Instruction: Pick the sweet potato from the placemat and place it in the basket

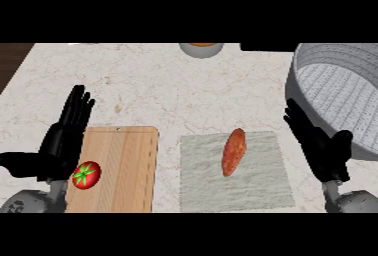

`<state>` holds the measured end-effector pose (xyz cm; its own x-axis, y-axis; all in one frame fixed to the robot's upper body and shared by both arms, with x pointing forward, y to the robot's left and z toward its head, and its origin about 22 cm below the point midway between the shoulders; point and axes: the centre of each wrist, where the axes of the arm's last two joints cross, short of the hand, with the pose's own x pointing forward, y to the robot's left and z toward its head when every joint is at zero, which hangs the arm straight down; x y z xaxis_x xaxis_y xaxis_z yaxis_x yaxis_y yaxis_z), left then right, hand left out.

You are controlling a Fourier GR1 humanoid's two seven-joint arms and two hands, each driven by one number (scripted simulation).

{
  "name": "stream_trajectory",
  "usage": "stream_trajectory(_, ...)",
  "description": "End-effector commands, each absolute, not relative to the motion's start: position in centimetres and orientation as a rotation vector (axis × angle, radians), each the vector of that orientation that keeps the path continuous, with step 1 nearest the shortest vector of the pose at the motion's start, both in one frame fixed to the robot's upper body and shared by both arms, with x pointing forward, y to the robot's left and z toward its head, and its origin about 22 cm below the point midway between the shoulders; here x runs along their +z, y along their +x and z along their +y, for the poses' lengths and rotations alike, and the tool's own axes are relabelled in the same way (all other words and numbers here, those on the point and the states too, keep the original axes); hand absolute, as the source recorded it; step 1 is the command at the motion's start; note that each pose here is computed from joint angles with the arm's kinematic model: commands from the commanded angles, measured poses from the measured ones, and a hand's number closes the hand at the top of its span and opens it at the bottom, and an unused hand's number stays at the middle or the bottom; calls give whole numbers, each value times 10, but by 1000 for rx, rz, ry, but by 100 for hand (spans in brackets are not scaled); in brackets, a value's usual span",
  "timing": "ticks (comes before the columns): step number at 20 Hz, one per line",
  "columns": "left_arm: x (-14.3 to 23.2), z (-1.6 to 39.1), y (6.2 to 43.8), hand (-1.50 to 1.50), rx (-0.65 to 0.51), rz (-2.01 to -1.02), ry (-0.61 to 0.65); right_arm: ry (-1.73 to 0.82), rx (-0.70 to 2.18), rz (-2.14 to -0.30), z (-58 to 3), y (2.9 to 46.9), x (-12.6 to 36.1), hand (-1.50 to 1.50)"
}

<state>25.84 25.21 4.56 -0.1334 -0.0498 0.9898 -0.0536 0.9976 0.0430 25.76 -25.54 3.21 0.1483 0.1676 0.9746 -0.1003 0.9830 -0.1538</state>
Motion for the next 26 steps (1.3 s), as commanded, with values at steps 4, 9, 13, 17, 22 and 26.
stream_trajectory(4, -13, 268, 231, 0, -5, -1307, 117, 215, 88, -1716, -206, 304, 88, 150)
stream_trajectory(9, -49, 276, 206, 0, -63, -1060, 135, 473, 324, -1882, -120, 301, 105, 150)
stream_trajectory(13, -56, 271, 194, 0, -62, -1025, 144, 215, 417, -1897, -59, 288, 88, -150)
stream_trajectory(17, -39, 297, 212, 0, -49, -1021, 152, -140, 534, -1814, -70, 314, 101, -150)
stream_trajectory(22, -48, 306, 193, 0, -29, -1003, 184, -564, 761, -1665, -120, 338, 137, -150)
stream_trajectory(26, -49, 303, 192, 0, 4, -1004, 182, -695, 961, -1553, -132, 338, 203, -150)
